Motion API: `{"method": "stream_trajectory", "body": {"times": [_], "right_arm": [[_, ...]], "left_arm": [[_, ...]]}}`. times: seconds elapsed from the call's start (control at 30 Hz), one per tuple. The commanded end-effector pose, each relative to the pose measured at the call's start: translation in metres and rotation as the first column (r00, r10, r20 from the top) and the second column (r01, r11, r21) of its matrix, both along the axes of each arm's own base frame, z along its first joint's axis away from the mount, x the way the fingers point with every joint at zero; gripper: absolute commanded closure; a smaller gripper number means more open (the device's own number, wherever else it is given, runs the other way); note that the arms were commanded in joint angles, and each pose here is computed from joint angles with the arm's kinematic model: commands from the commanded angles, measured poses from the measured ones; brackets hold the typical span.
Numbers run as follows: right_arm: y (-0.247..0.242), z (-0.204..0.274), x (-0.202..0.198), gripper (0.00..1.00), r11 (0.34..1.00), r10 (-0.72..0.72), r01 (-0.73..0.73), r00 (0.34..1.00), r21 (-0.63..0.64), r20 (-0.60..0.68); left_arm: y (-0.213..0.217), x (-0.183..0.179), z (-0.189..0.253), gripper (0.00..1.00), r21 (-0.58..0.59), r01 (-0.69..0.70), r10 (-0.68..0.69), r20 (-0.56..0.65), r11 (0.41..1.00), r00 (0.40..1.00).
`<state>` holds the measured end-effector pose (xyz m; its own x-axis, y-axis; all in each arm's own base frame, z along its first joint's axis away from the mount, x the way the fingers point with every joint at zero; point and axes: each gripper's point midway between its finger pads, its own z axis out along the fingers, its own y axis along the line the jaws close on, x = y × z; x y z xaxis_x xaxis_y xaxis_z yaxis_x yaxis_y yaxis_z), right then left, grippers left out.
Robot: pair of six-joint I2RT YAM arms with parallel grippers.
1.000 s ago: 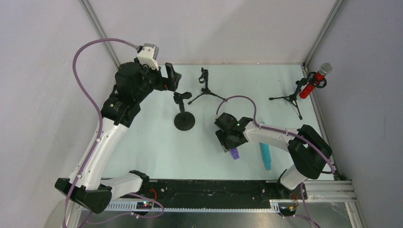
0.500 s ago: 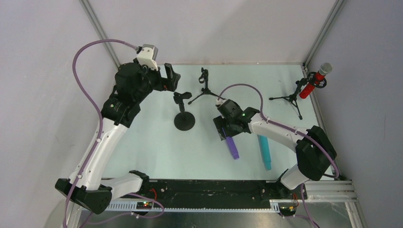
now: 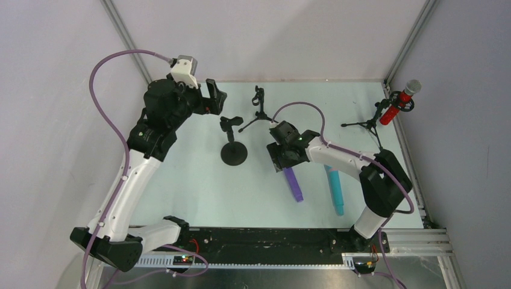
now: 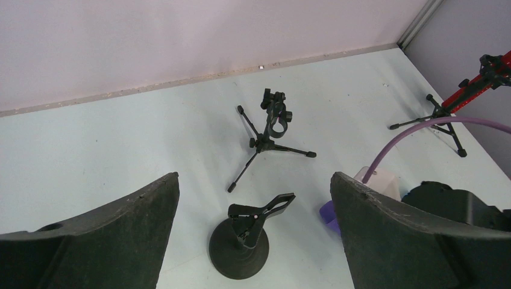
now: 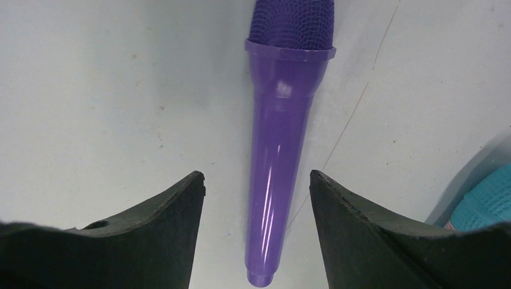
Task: Attach the microphones to the stand
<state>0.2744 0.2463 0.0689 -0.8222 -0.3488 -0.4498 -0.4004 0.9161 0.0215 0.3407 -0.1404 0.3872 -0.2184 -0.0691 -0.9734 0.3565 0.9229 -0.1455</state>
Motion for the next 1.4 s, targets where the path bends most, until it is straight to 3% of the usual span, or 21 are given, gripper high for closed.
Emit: {"method": "stream_trajectory", "body": {"times": [0.0,0.43,0.53,0.73,1.23,1.37], "right_arm": [[-0.003,-0.007,0.014,0.32,0.999,-0.017,0.017,1.000,-0.042,0.014],[0.002,-0.057,0.007,0.39,0.997,-0.007,-0.001,0.995,-0.079,-0.098],[0.000,-0.060,0.007,0.55,0.996,-0.009,0.000,0.995,-0.089,-0.102],[-0.003,-0.061,0.007,0.68,0.995,-0.014,0.003,0.995,-0.103,-0.101],[-0.004,-0.034,0.009,0.98,0.997,0.011,-0.015,0.998,-0.075,-0.057],[-0.006,-0.012,0.013,1.00,0.999,0.015,-0.015,1.000,-0.046,-0.012]], "left_arm": [[0.002,-0.002,0.011,0.02,-0.034,0.004,-0.003,0.034,0.999,0.999],[0.003,-0.001,0.011,0.02,-0.040,0.005,-0.004,0.032,0.999,0.999],[0.003,-0.001,0.011,0.02,-0.042,0.007,-0.005,0.031,0.999,0.999],[0.004,0.000,0.011,0.02,-0.047,0.008,-0.007,0.029,0.999,1.000],[0.001,0.000,0.009,0.02,-0.057,0.032,-0.031,0.024,0.998,0.999],[0.002,0.001,0.008,0.02,-0.049,0.027,-0.026,0.026,0.998,0.999]]}}
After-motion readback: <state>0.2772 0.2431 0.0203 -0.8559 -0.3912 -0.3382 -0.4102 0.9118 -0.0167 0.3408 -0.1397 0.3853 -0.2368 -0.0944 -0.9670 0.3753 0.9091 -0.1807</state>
